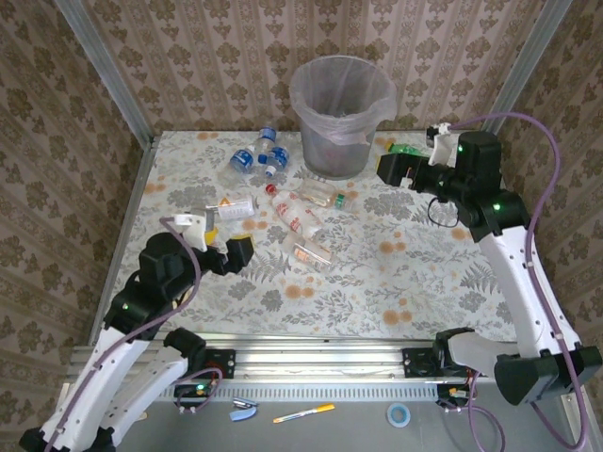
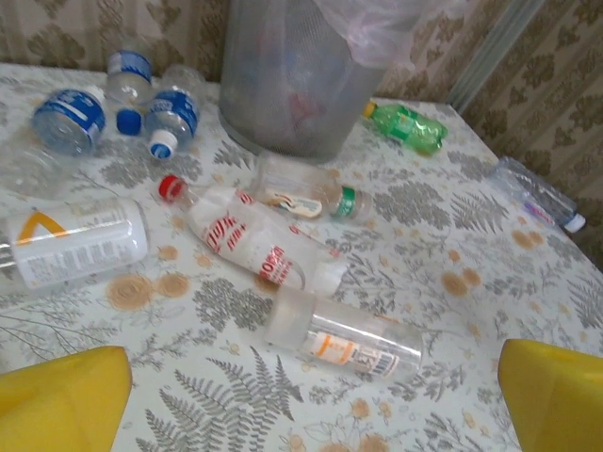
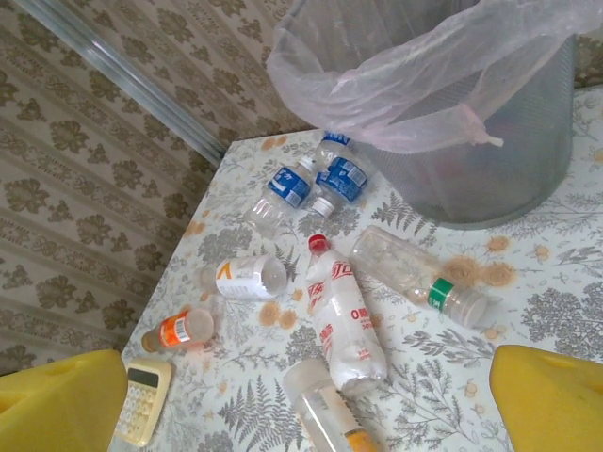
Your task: Throw the plastic bottles in the bin
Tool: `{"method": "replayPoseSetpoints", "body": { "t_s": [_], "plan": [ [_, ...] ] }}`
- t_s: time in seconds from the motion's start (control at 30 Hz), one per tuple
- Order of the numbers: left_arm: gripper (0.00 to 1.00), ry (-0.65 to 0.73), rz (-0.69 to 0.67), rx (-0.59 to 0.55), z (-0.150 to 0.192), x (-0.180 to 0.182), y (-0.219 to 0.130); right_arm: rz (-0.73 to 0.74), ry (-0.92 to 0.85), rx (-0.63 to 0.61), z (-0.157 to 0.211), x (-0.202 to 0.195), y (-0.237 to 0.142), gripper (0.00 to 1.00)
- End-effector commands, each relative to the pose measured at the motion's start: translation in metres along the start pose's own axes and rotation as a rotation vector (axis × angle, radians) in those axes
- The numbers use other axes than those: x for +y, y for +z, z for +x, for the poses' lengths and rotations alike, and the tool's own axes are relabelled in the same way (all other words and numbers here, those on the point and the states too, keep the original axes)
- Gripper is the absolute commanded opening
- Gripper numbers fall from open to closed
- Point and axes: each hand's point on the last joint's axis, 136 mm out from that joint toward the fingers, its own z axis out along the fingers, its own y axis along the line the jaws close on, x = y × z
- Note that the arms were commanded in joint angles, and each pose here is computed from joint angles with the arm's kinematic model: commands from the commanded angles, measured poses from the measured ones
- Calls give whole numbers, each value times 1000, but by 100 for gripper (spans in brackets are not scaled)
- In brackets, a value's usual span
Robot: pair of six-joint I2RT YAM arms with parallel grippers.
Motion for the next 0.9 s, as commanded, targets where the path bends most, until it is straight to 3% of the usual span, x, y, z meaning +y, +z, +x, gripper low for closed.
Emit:
{"method": "replayPoseSetpoints", "body": {
  "t_s": [0.0, 0.87],
  "plan": [
    [100, -24, -3, 61, 15, -4, 13, -30, -32, 34, 17, 5, -2, 100],
    [100, -115, 144, 559, 117, -97, 150, -8, -32, 154, 95, -10, -20, 100]
  ]
}}
